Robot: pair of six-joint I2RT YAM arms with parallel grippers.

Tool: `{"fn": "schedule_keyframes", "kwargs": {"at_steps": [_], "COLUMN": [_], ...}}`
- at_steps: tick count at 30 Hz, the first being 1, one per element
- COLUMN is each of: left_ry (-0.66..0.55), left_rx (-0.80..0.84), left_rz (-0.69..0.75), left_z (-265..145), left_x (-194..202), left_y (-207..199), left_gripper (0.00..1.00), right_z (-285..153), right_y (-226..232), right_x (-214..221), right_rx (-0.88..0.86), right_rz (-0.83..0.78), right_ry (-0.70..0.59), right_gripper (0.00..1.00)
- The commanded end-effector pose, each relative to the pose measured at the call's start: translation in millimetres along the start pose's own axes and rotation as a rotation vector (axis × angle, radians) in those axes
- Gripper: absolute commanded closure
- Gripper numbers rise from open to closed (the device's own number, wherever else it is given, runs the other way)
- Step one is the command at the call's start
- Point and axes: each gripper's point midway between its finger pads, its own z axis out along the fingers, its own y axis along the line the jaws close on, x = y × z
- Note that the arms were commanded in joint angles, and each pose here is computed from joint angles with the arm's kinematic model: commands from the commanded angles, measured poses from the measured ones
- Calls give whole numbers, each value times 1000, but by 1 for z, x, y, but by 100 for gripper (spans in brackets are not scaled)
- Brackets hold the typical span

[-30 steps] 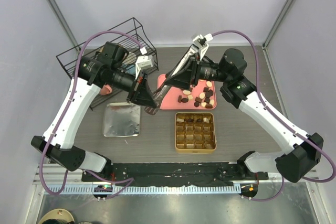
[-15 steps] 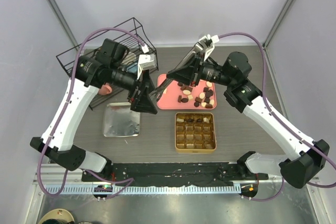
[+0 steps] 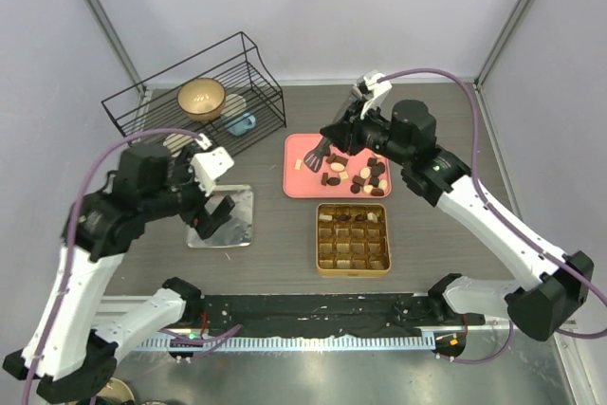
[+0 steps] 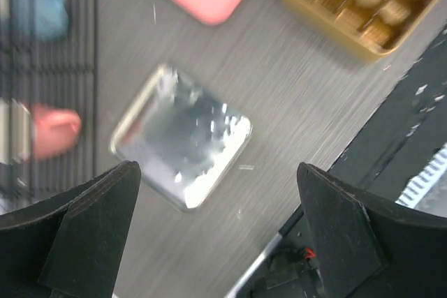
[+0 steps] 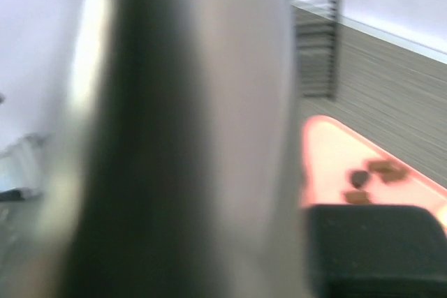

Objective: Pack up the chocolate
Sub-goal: Pick up the fake chocolate from the plate.

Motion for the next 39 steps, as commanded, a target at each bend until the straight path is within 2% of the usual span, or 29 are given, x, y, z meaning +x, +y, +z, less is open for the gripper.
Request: {"fn": "schedule_keyframes", "kwargs": {"at_steps": [1,2,3,5,10,15,20,23,35,36,39], "left_ry": [178,181,215,291,449,469,474,472,449,449,449], "left_rx": [-168,-201,-221,-229,-138,-153,-148,-148,-162,-165,-160], "left_rz": [-99,-116,-162,-205,-336,-387,-446,-446,-437,-434,-440], "left_z": [49,55,64,75,106,124,134,136,132,132,131], "left_x": [52,56,64,81,107,126,135,136,141,141,142], "left_y": [37,44,48,53,50,65,72,74,72,73,71], "left_gripper": [0,0,1,3,12,13,13,9,9,9,9], "right_z": [17,23,23,26,36,60,71,77,109,112,117], "right_y": [-61,-67,-83,-98,-134,-162,-172,-178,-198,-201,-203], "right_x": [13,18,9,8,22,49,49,47,37,40,38], "right_rx": [259,270,360,419,577,648,642,644,657,665,670], "right_rz": [-103,-132,-149,-185,-225,-259,-252,-237,-171,-166,-150], "right_ry": [-9,-7,-51,-88,-103,-12,-33,-58,-125,-126,-154], "right_gripper": [99,99,99,99,99,99,99,99,99,93,87]}}
